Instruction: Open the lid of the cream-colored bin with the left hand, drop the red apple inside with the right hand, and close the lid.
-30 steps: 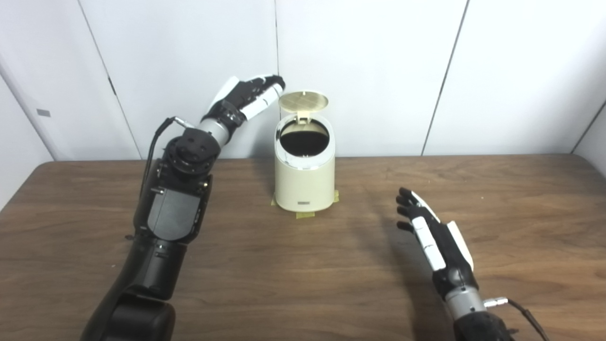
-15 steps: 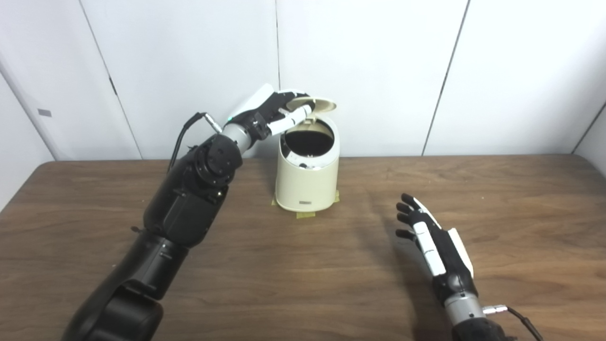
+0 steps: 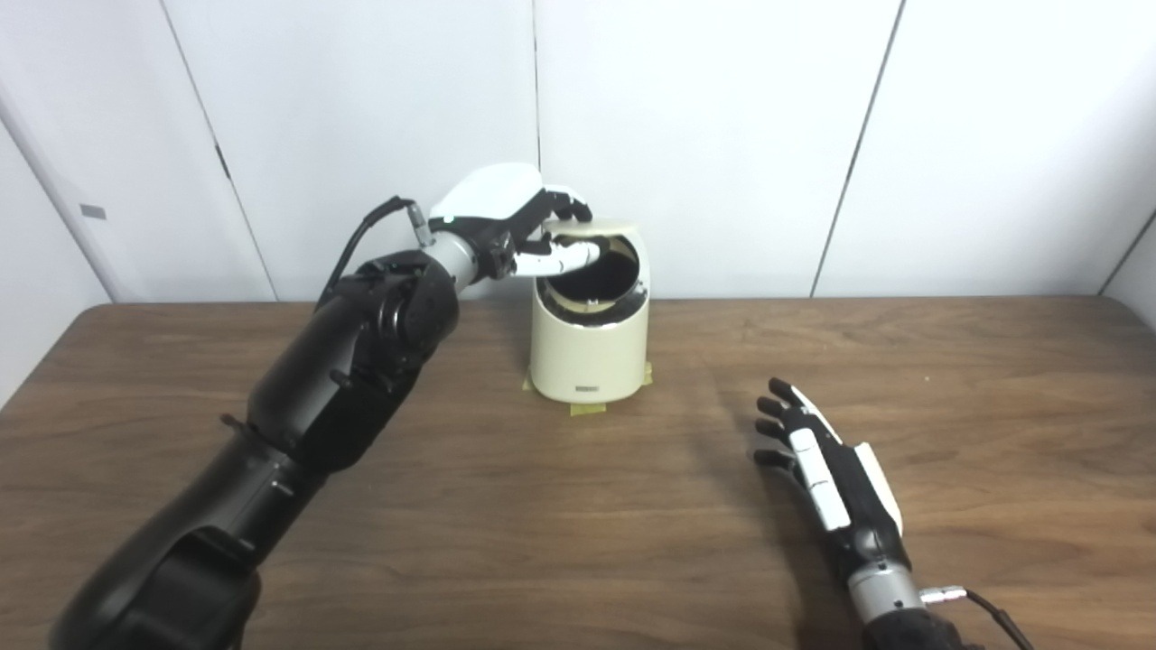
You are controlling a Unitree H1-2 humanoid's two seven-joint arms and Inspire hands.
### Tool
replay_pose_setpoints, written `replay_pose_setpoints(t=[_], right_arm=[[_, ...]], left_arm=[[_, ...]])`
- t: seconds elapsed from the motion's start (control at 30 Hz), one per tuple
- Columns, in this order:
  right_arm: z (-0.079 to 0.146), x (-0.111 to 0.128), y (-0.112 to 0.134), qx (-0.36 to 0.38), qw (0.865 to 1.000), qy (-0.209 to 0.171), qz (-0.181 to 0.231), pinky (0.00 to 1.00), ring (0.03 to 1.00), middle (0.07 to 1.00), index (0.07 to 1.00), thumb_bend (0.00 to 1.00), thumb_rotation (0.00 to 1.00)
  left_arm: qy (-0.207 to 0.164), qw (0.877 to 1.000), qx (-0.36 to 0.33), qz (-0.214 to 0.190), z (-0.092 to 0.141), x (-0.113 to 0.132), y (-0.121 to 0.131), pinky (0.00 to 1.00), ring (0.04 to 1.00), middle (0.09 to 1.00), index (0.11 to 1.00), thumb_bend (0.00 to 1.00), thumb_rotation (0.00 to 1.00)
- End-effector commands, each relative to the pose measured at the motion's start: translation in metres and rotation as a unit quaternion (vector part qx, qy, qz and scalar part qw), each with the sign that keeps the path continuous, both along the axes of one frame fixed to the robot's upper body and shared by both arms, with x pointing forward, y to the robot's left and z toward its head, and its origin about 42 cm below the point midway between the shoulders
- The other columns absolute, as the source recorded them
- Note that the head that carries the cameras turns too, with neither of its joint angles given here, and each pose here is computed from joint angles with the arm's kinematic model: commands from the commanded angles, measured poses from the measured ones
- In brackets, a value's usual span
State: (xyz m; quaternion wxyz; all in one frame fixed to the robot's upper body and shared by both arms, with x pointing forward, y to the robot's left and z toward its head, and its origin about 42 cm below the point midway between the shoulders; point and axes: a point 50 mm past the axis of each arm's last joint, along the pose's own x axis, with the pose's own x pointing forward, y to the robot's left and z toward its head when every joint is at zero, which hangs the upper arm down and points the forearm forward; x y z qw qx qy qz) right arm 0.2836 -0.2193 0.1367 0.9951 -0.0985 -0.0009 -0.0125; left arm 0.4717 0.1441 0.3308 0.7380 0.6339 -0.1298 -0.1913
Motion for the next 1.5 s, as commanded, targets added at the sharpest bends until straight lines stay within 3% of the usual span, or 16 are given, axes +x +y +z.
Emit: replay_pose_setpoints(t=[0.0,0.57,0.93,1.1,1.33,1.47], right_arm=[[0.015,0.010,0.003,0.002,0.999,-0.034,0.001,0.72,0.846,0.874,0.924,0.47,1.00],[0.016,0.009,0.001,-0.005,0.999,-0.036,-0.005,0.70,0.827,0.854,0.923,0.48,1.00],[0.016,0.011,-0.003,-0.012,0.999,-0.039,-0.009,0.69,0.821,0.853,0.936,0.47,1.00],[0.016,0.011,-0.003,-0.010,0.999,-0.036,-0.009,0.69,0.827,0.855,0.940,0.48,1.00],[0.014,0.011,-0.003,-0.013,0.999,-0.031,-0.011,0.69,0.818,0.847,0.936,0.47,1.00],[0.013,0.012,-0.002,-0.012,0.999,-0.030,-0.015,0.68,0.810,0.840,0.930,0.46,1.00]], left_arm=[[-0.058,0.998,0.021,-0.011,0.038,0.000,-0.002,0.85,0.864,0.837,0.807,0.50,0.83],[-0.083,0.985,0.149,-0.020,0.026,-0.008,0.002,0.96,0.884,0.838,0.815,0.51,0.84],[-0.085,0.978,0.183,-0.048,0.006,-0.021,-0.003,0.97,0.889,0.851,0.839,0.51,0.86],[-0.083,0.978,0.182,-0.063,-0.008,-0.029,-0.006,0.95,0.885,0.841,0.827,0.50,0.82],[-0.085,0.975,0.190,-0.079,-0.023,-0.040,-0.010,1.00,0.911,0.844,0.827,0.49,0.84],[-0.080,0.974,0.198,-0.081,-0.027,-0.044,-0.013,1.00,0.920,0.853,0.827,0.46,0.80]])
